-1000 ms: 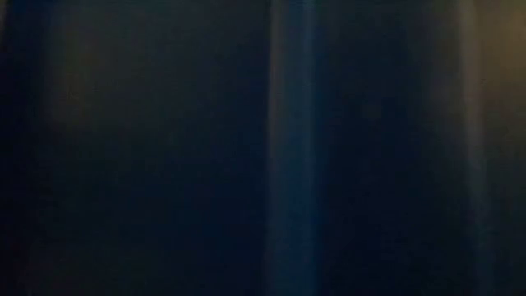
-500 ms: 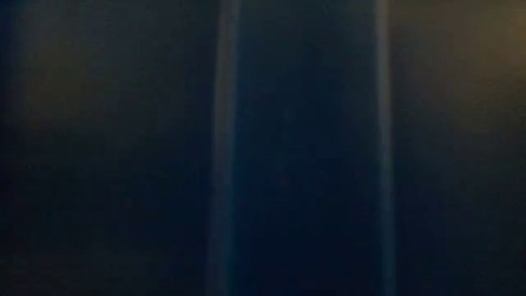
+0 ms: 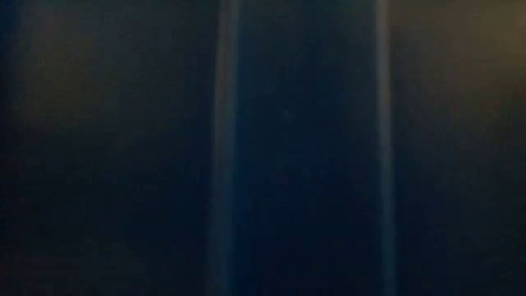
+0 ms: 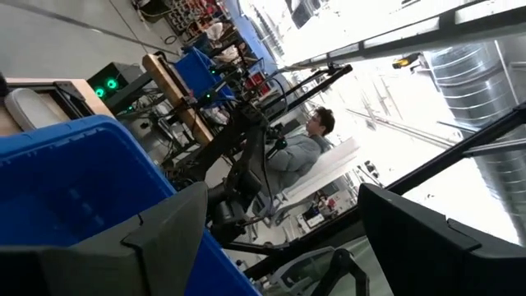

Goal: Pick and place slides into bin
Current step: Put the right black slide in the bin

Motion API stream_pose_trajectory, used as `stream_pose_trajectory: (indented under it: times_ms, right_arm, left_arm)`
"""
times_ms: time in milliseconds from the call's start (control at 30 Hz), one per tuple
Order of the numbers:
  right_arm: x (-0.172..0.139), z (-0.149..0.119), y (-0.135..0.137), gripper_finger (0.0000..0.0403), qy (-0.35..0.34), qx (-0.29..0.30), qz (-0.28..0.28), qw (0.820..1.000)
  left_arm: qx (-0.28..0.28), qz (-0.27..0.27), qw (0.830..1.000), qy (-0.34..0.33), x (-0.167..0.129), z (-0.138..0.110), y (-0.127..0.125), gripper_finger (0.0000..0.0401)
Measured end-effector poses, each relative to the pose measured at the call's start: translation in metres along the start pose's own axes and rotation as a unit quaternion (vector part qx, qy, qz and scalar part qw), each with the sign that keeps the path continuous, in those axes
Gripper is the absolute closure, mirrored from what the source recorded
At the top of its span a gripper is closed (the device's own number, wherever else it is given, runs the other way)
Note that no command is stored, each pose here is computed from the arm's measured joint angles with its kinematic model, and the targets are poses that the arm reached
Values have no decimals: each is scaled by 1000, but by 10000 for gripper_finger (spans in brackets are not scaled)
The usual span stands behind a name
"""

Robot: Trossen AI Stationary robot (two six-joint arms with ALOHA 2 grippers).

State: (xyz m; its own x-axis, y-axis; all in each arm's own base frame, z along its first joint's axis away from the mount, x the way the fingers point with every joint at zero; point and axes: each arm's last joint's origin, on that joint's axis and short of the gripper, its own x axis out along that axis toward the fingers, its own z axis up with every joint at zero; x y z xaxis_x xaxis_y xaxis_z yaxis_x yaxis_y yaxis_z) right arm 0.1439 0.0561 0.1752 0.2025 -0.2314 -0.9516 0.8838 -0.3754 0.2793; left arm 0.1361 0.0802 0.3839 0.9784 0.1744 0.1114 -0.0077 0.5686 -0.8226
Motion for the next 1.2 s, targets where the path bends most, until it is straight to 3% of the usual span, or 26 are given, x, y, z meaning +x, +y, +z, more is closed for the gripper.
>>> stream_pose_trajectory:
  times_ms: [267, 467, 667, 800, 967, 1200]
  right_arm:
    - [26, 4, -9, 157, -1, 16, 12, 1000]
    - [20, 7, -6, 173, -41, 12, 25, 999]
    - [21, 11, -4, 231, -101, 1, 69, 992]
    - [25, 10, -2, 274, -114, -1, 68, 991]
    - [30, 7, 2, 381, -120, -15, 74, 990]
    - [24, 1, 0, 398, -110, -33, 46, 992]
  left_arm:
    - [-10, -1, 1000, 3, 0, 0, 0, 98]
    - [-12, 0, 1000, 4, 1, 0, 1, 98]
    - [-17, 3, 1000, 5, 2, 0, 2, 98]
    - [-19, 3, 1000, 6, 2, 0, 2, 98]
    - [-28, 2, 1000, 6, 2, 0, 2, 98]
    - [-27, 3, 1000, 5, 2, 0, 2, 98]
